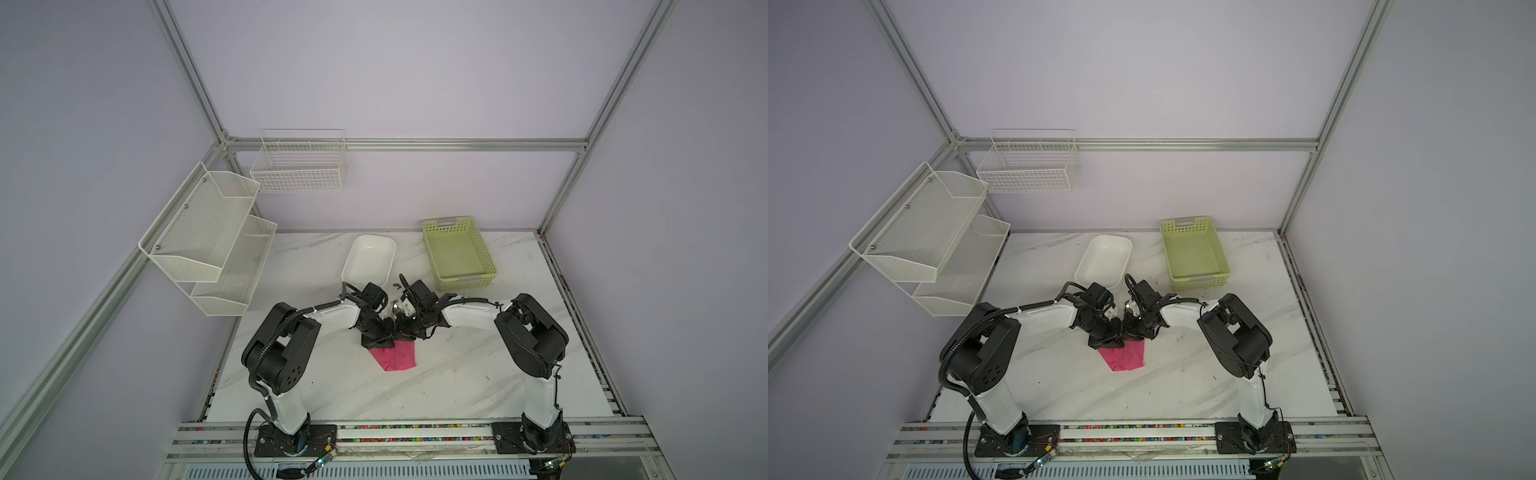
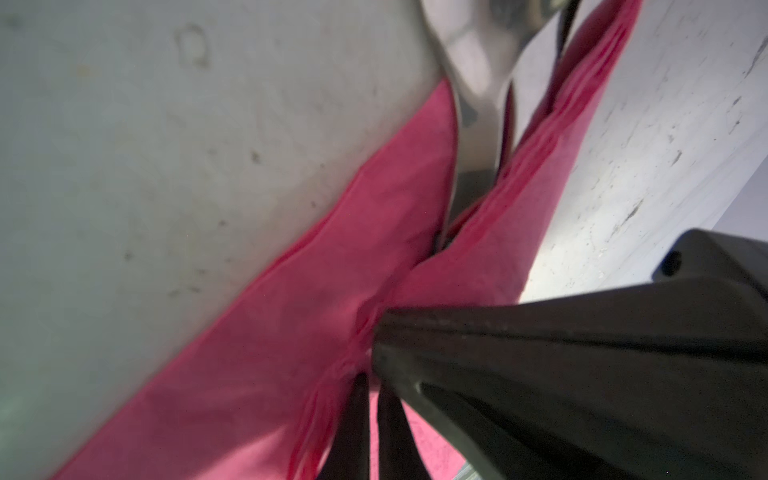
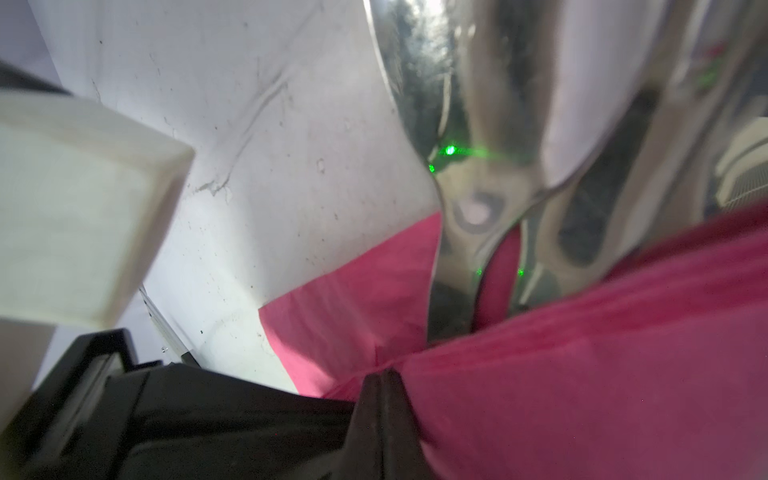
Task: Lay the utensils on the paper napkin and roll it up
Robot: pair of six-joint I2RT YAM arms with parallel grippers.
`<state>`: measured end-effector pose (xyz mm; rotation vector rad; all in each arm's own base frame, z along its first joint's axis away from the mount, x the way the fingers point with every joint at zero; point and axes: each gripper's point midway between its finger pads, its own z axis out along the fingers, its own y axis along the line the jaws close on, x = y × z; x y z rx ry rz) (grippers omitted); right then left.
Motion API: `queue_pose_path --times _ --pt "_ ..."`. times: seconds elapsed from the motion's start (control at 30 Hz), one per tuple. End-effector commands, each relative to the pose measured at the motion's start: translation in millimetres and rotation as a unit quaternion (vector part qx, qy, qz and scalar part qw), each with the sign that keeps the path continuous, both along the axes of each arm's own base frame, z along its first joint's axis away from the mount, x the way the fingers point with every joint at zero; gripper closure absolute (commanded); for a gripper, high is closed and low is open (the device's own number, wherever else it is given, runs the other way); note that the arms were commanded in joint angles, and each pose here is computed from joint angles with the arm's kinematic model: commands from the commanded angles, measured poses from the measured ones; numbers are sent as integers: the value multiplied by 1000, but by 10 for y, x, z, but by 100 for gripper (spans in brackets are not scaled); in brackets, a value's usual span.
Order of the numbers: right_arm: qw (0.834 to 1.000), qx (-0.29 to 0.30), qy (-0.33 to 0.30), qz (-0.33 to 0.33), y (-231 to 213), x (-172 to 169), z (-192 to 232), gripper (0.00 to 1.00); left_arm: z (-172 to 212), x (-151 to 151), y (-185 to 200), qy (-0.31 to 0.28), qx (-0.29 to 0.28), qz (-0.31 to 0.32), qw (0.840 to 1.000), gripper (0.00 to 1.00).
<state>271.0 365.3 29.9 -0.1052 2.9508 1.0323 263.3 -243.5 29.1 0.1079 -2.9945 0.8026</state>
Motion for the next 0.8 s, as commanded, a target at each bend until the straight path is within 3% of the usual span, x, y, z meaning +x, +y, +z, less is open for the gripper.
queue_pose_path --times 0.0,0.47,0.77 --pt "1000 -21 0 1 -33 1 -71 100 207 13 39 -32 1 -10 999 91" --pt "1000 -5 -13 5 55 21 172 100 -140 -187 239 5 50 -18 999 92" --pt "999 -29 1 17 -2 -330 273 100 -204 -218 271 10 58 -20 998 93"
